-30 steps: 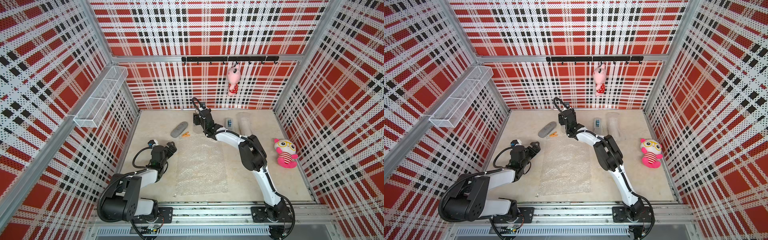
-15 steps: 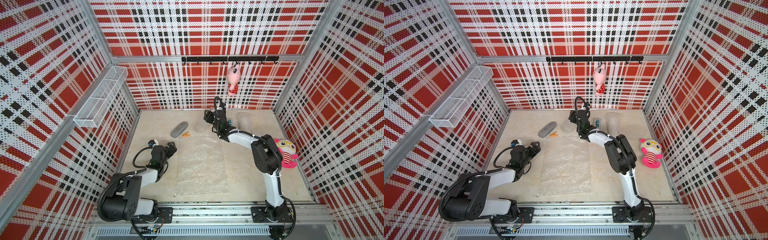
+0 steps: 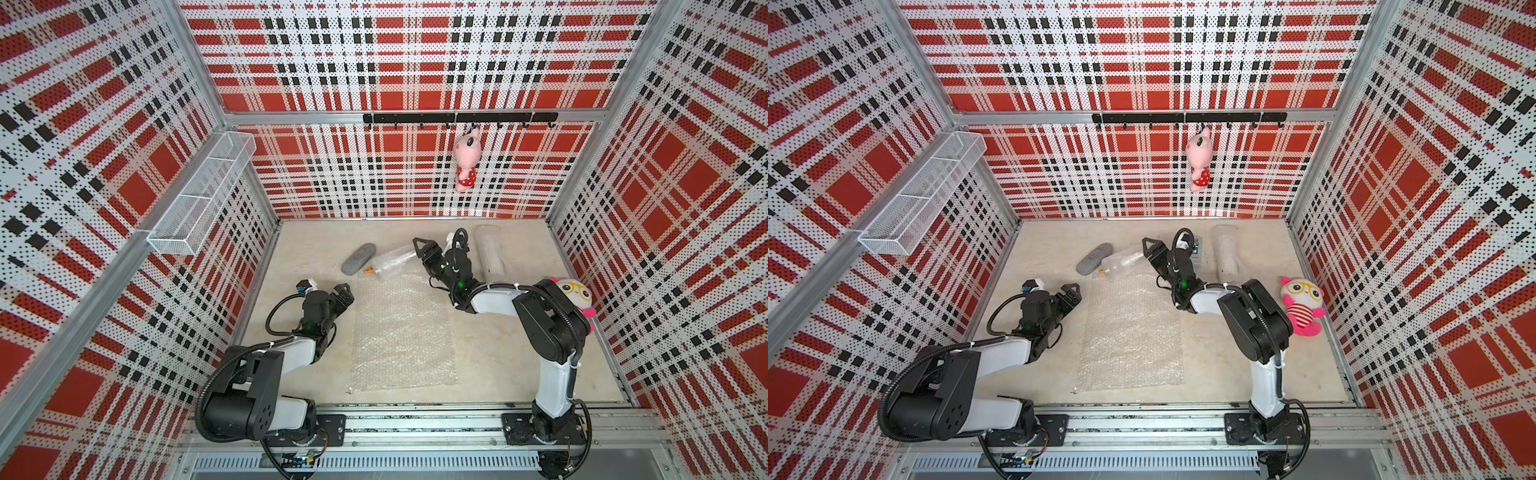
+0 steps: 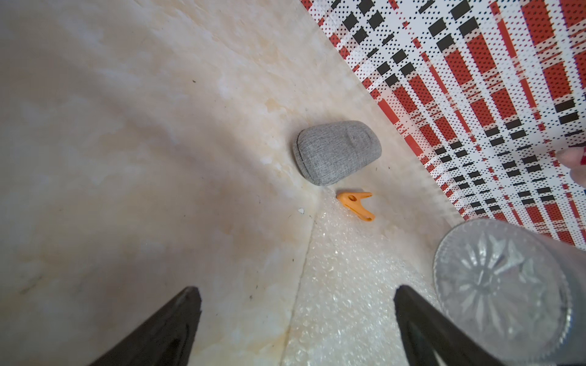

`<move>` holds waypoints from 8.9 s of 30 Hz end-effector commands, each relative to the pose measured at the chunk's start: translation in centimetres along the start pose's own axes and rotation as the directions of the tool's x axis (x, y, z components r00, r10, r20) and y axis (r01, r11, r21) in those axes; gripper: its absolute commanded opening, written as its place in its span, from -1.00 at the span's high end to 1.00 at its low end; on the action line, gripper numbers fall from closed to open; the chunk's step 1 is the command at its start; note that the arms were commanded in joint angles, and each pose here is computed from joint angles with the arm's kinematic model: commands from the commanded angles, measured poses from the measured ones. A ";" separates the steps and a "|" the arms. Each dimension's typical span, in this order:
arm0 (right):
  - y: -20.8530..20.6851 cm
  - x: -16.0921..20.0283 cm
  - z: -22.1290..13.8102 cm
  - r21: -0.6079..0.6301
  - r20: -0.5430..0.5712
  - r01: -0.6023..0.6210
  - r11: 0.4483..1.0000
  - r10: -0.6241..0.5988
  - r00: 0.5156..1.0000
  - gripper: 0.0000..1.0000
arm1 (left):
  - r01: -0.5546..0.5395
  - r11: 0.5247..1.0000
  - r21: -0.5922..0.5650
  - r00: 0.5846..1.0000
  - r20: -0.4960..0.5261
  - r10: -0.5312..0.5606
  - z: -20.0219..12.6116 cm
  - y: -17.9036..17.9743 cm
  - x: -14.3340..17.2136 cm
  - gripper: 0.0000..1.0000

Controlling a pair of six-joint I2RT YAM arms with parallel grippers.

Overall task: Wrap vases in bubble wrap
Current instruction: Place the vase in bubble wrap, then wrap the vase in bubble wrap.

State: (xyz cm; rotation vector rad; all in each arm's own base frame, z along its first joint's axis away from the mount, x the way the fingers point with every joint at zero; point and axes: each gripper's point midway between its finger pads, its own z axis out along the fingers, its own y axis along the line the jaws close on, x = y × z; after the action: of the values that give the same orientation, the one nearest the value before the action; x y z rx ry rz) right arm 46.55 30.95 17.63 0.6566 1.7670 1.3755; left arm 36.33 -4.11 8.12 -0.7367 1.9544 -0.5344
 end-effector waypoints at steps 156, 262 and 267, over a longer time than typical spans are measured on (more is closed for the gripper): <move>-12.8 12.5 3.9 -0.484 -0.593 0.859 -0.167 -0.660 -0.461 -0.82 | -0.045 0.999 0.000 0.999 0.006 0.045 0.5 -0.2 -0.4 -0.97; -3.3 28.3 -19.6 -0.696 -0.444 0.715 0.067 -0.822 -0.355 -0.47 | -0.011 0.998 -0.063 0.997 0.075 0.016 -0.8 1.6 -1.8 -0.96; -4.7 30.0 -21.3 -0.719 -0.463 0.686 0.114 -0.815 -0.349 -0.36 | -0.007 0.997 -0.070 0.997 0.077 0.013 -0.7 1.8 -1.9 -0.96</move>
State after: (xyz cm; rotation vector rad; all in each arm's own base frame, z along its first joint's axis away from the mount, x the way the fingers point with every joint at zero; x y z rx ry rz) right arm 13.30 40.64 6.33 -1.6787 1.9631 0.5123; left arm 36.31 -2.20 8.80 -0.7637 1.9134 -0.4560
